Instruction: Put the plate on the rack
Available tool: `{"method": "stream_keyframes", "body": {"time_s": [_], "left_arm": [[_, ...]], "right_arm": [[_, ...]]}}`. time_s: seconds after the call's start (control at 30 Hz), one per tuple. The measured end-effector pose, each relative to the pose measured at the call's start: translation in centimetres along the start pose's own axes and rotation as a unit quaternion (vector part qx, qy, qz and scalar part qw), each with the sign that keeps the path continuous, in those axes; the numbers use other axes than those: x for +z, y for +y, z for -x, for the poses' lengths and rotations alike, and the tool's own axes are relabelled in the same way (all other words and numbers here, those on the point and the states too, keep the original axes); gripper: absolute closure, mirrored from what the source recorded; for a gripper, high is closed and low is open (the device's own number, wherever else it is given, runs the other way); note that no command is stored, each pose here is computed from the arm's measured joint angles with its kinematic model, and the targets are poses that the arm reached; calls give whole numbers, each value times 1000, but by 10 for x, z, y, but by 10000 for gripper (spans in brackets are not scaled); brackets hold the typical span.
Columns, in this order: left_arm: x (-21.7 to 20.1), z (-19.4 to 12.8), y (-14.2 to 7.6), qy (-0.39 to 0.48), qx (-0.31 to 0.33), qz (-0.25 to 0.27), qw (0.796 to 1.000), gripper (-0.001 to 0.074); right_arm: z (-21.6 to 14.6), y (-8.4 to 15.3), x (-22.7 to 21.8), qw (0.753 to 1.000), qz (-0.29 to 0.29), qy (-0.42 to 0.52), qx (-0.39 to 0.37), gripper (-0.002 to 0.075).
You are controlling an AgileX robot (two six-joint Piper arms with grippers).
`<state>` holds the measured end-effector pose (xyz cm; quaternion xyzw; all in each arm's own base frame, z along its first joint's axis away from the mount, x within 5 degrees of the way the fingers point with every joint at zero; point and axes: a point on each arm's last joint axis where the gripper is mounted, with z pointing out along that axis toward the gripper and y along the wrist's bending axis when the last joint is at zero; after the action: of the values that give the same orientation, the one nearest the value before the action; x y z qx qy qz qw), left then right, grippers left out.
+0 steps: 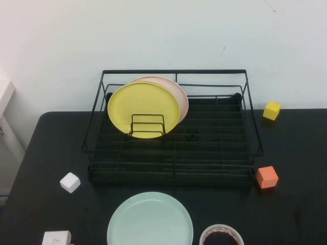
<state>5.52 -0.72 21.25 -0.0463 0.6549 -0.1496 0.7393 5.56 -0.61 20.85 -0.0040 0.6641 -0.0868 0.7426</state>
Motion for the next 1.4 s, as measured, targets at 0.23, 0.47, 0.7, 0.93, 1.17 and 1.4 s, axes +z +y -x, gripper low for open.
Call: {"method": "stream_keyframes", "body": {"time_s": [0.23, 0.47, 0.7, 0.93, 1.17, 1.4], "left_arm": [[-2, 20, -6, -110, -1, -33, 993, 738], [-7, 32, -9, -178, -1, -53, 983, 738], [-8, 54, -15, -165, -14, -50, 985, 737], [-7, 108, -30, -50, -12, -12, 999, 738], [17, 99, -26, 134, -17, 45, 990, 737], [24, 71, -22, 264, -54, 74, 960, 737]], "right_arm": [[21, -3, -3, 993, -16, -118, 9, 728], [27, -5, -4, 988, -21, -152, 25, 728], [61, -7, -8, 986, -17, -165, -8, 728], [127, -18, -11, 999, -20, -42, -29, 728], [116, -8, 40, 973, 64, 222, -13, 728], [68, 35, 95, 873, 296, 388, 8, 728]]}}
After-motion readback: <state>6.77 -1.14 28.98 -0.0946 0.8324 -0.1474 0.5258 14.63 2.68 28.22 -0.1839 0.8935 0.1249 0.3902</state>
